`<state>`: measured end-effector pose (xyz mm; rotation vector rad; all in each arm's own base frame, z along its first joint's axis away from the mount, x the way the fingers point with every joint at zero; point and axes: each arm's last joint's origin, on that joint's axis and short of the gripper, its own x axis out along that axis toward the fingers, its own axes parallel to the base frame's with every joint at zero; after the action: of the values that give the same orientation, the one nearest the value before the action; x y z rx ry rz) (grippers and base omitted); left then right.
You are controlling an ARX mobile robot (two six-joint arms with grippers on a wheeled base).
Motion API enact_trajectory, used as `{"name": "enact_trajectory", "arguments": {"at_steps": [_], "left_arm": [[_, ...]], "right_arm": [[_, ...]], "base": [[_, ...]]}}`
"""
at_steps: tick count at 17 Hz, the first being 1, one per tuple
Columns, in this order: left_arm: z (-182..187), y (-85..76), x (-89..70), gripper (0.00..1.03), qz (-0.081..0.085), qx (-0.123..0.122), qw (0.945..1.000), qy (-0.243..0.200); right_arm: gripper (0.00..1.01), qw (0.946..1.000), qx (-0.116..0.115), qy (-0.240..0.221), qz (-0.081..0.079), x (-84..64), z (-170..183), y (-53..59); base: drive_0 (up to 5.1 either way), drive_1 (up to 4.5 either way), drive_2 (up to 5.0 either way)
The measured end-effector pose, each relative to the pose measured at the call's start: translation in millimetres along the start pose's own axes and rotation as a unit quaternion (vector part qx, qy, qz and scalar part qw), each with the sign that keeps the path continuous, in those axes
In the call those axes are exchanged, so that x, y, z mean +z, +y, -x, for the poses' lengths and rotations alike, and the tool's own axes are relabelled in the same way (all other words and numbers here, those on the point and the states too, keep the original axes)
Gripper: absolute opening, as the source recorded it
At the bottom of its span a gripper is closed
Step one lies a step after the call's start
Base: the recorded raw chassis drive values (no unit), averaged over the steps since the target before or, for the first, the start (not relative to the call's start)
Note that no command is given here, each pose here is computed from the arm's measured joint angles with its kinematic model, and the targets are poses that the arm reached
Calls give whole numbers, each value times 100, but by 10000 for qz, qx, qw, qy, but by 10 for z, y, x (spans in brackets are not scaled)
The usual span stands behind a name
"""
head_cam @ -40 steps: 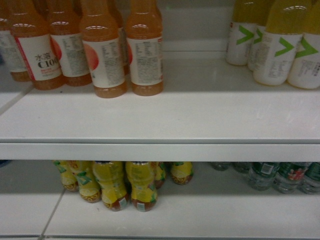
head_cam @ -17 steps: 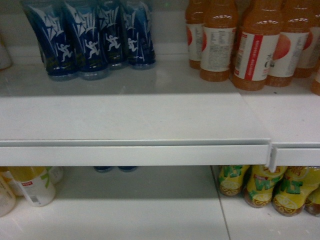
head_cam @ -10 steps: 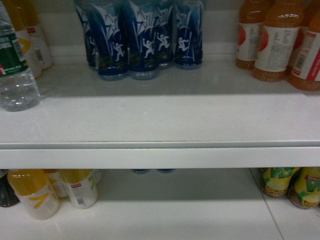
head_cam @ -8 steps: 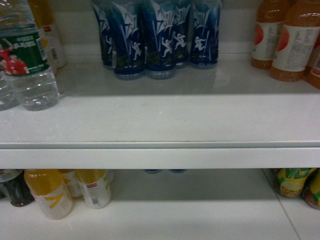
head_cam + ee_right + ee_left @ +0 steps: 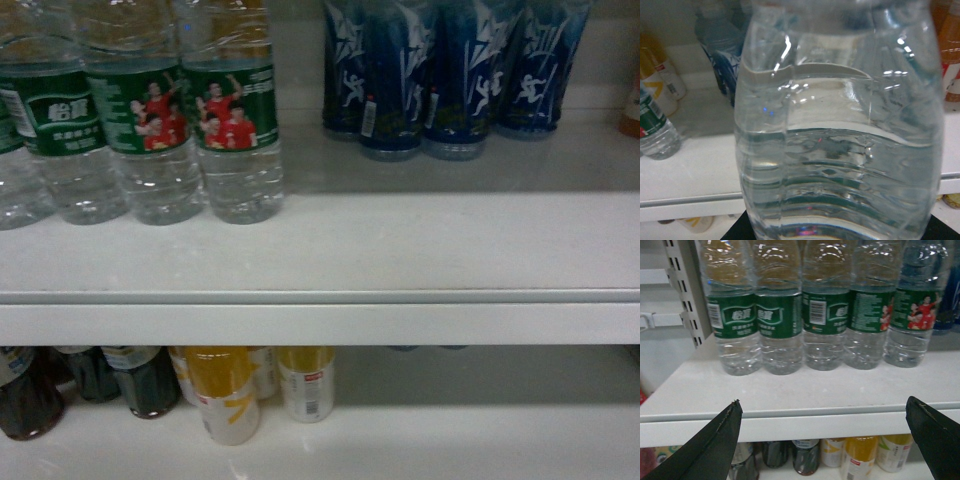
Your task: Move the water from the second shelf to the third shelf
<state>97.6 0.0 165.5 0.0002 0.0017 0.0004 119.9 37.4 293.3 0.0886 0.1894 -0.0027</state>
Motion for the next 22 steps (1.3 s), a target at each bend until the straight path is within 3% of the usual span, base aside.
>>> {"name": "enact_trajectory", "arguments": {"at_steps": [22], "left_arm": [[0, 0, 0, 98, 2, 0, 10000, 2]], "right_arm": [[41, 10000, 6, 8, 5, -1, -2, 1]], "base": [[-489, 248, 248]]}}
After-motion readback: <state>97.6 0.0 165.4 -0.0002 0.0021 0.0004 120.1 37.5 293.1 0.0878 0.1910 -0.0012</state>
